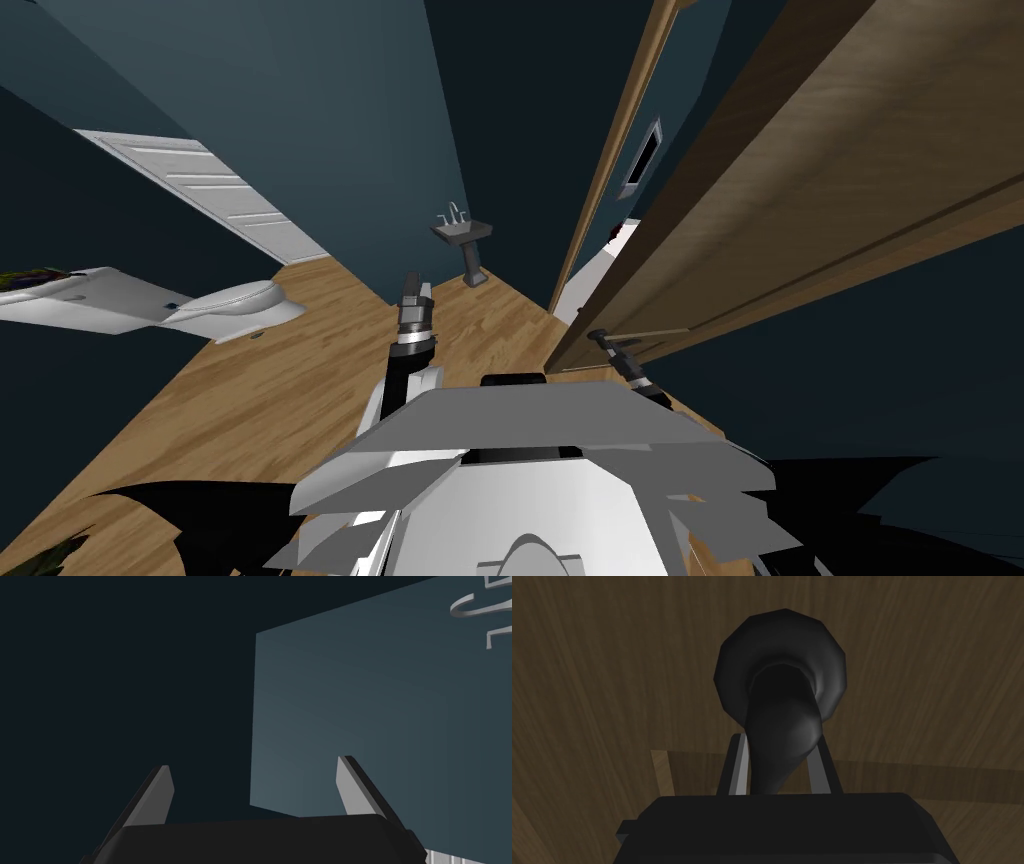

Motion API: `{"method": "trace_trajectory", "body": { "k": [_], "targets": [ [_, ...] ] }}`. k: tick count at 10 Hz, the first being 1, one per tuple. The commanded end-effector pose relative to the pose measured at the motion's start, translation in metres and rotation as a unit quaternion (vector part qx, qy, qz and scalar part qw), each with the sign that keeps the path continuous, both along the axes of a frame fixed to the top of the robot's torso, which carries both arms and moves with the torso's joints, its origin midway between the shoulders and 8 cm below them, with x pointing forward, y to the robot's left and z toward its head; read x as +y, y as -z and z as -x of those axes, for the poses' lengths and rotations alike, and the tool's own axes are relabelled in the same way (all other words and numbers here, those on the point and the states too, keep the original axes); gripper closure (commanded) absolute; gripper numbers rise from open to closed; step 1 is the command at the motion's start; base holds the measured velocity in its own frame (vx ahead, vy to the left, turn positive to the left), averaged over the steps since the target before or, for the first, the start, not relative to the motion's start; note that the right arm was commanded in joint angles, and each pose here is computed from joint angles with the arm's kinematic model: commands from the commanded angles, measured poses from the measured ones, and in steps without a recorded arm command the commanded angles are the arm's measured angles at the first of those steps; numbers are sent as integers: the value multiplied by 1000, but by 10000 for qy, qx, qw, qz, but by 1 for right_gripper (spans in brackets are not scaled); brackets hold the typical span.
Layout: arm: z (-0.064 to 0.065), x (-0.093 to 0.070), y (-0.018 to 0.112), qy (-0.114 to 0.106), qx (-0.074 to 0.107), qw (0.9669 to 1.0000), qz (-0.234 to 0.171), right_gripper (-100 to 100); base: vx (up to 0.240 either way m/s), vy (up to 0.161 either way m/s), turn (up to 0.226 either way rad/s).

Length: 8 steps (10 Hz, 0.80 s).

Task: Pull the door open

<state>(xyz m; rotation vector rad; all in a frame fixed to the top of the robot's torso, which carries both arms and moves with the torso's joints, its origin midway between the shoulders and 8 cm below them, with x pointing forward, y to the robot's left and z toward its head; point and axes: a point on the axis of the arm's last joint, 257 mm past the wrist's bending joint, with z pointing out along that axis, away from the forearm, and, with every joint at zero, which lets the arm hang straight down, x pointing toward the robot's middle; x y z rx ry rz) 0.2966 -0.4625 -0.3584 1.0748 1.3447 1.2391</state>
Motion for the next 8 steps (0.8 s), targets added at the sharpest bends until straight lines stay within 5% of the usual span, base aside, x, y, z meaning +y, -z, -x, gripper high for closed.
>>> {"method": "trace_trajectory", "body": {
  "k": [1,8],
  "targets": [
    [2,-7,-3,24,-16,10000,46,100,-228,-32,163],
    [5,-3,0,-58,4,10000,16,100,-159,-56,112]
  ]
}}
